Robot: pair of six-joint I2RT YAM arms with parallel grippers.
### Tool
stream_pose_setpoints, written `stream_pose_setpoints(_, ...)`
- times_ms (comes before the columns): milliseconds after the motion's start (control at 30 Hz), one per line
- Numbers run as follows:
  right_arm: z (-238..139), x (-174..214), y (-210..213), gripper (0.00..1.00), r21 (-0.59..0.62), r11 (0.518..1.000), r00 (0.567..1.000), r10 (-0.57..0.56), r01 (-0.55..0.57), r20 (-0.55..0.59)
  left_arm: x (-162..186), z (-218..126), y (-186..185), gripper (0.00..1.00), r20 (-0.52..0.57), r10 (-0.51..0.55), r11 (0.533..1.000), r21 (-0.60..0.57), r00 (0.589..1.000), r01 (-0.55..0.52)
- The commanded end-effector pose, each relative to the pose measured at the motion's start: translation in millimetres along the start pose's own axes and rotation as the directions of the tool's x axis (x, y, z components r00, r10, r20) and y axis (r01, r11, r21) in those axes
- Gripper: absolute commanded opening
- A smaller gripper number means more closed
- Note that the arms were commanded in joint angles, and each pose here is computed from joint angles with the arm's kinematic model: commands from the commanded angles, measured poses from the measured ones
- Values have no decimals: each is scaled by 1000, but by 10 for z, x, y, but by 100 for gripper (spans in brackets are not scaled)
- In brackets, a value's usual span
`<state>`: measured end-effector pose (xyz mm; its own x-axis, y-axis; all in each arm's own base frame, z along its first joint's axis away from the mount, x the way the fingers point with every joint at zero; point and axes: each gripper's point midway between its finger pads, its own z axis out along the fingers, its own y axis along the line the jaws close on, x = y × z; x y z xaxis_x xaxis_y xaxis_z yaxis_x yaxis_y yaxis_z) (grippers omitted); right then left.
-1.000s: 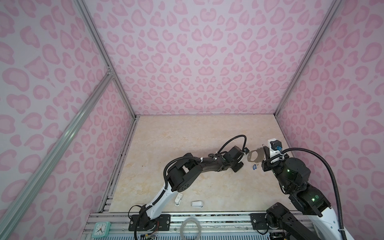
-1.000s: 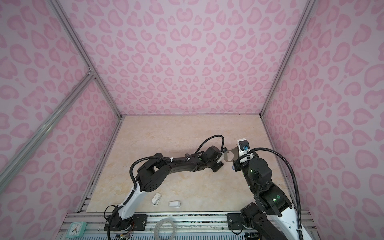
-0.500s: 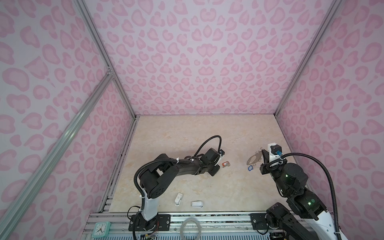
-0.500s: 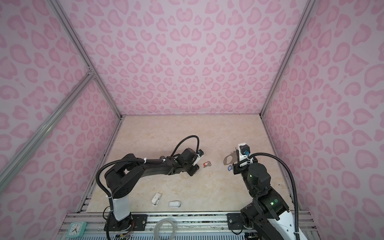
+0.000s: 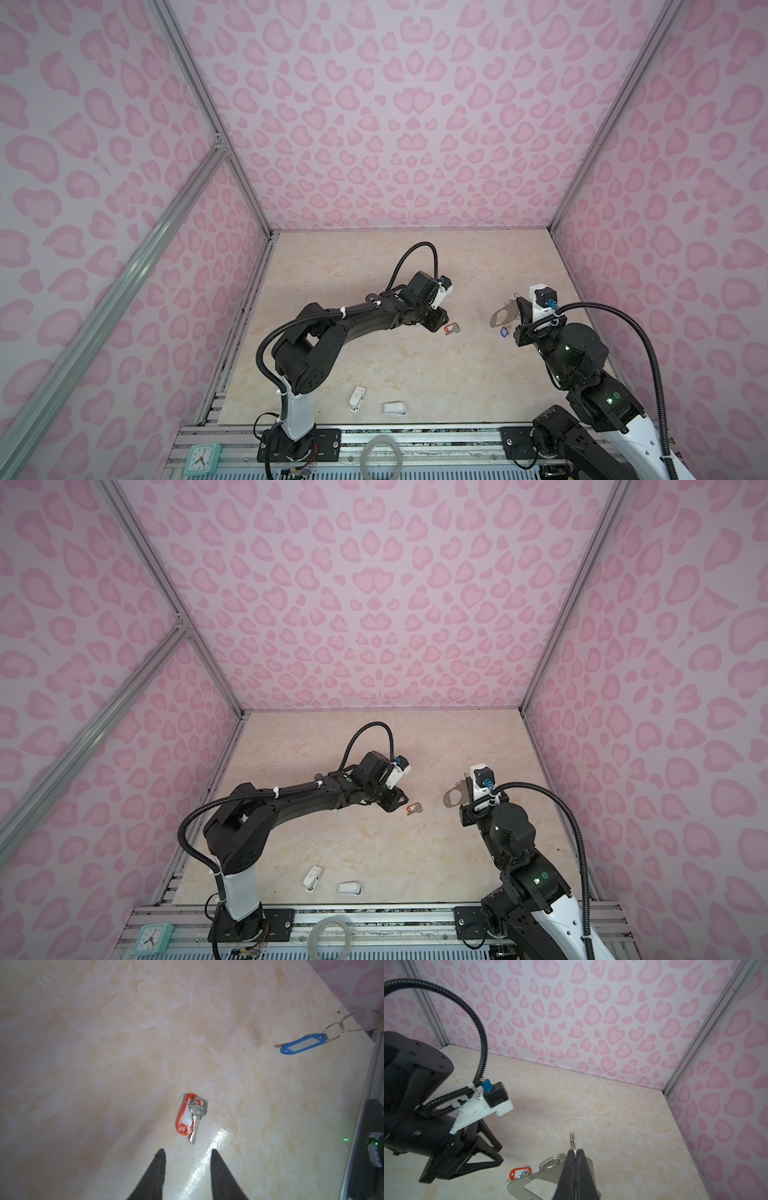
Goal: Put the keys on the keyring
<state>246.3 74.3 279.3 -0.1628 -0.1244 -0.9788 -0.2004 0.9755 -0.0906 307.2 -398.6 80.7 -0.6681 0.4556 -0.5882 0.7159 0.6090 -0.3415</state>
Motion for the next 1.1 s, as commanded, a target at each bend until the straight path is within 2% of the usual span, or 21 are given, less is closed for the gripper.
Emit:
stream_pose_setpoints(0, -38, -35, -21, 0, 7, 1000, 1000, 2, -2, 12, -16, 85, -137, 35, -63, -131, 985, 102, 989, 137)
stream_pose_setpoints(167, -72, 27, -45, 0, 15, 1000, 1000, 4, -4, -1, -41, 189, -214, 31, -115, -224, 958, 154, 968, 240)
stream_pose_setpoints(433, -71, 127, -45, 0, 16, 1000, 1000, -1, 1, -19, 52, 329, -191, 30, -181, -309, 932, 139, 934, 336)
stream_pose_setpoints(733, -90, 160, -53, 0, 17, 1000, 1000, 1, -1, -22, -14, 467, -256, 30, -177, -308, 928, 159, 935, 336)
stream_pose_setpoints(1067, -91, 159, -60, 0, 21, 1000, 1000, 2, -1, -21, 174, 603, -63, 30, -174, -284, 951, 74, 943, 301)
